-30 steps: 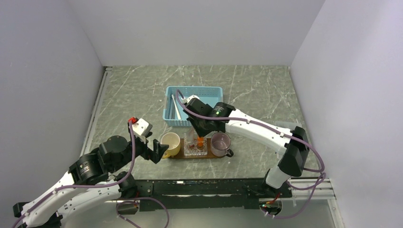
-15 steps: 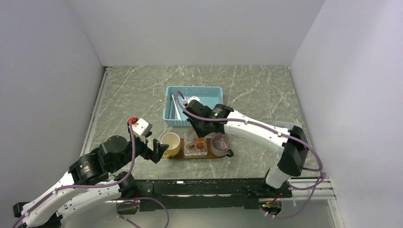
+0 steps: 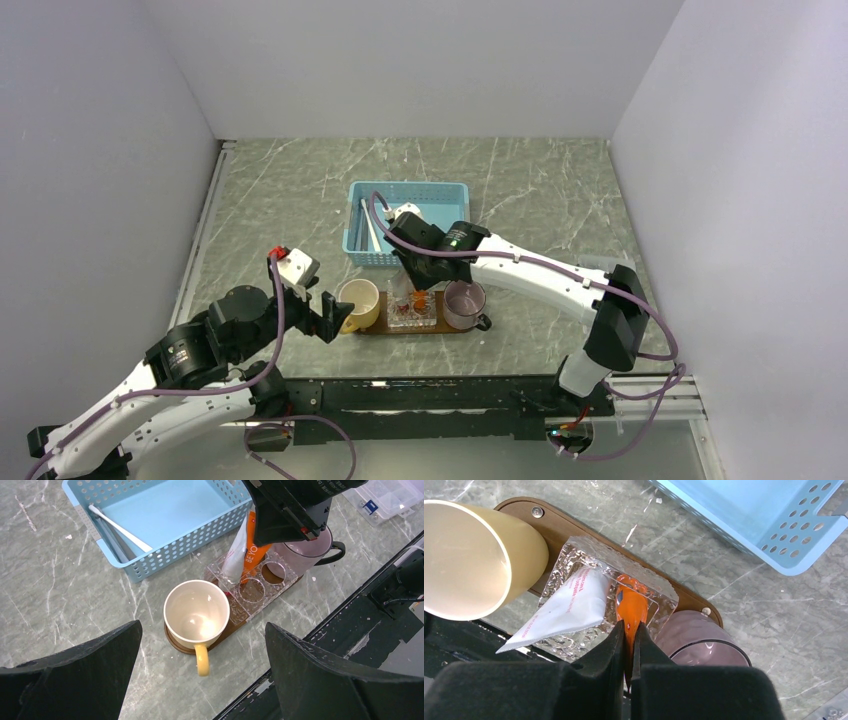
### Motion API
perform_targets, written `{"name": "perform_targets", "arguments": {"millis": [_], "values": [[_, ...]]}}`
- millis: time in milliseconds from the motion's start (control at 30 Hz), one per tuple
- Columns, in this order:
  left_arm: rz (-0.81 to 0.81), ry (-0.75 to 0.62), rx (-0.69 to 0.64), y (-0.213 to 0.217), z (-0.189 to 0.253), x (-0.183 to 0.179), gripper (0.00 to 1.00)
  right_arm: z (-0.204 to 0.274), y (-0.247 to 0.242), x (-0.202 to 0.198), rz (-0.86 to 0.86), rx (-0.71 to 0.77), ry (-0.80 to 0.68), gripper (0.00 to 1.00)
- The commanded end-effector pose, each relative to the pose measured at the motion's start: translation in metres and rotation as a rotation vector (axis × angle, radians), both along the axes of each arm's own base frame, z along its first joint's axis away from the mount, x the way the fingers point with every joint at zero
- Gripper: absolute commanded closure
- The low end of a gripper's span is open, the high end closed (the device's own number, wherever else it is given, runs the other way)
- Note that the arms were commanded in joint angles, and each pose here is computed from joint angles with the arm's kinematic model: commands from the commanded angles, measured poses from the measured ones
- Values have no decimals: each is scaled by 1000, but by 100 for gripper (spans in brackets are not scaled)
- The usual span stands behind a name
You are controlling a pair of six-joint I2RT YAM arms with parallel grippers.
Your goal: Prepare toiletry sets of a toothbrush and toothpaste on the tray
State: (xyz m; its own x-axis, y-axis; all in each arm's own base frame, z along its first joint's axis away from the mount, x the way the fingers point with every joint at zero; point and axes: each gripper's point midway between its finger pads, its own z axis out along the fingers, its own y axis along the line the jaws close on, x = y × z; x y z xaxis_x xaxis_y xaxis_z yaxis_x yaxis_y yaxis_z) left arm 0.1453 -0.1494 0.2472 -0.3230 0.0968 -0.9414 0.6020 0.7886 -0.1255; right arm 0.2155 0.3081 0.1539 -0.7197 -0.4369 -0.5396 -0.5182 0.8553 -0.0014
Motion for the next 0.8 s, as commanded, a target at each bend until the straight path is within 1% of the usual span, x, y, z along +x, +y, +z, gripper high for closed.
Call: {"name": "perform_targets", "arguments": {"millis": [0,67,133,200,267,600,767], "values": [[10,-17,-20,-1,5,3,1,5,5,5,-21,31,-33,90],[13,-19,-17,0,5,3,1,8,5,5,-23,35,-36,86],[15,-19,-17,0,5,3,1,11,6,5,-21,43,-44,79],[17,-20,-17,0,5,3,1,16,5,5,-24,47,-53,77],[16,-20,-17,0,5,3,1,21,5,5,-29,53,-61,72],[19,0,2,-7,5,8,0,60,-4,4,-52,122,-127,64],[56,7,21,-8,12,16,0,82,-15,5,-68,147,-176,62]]}}
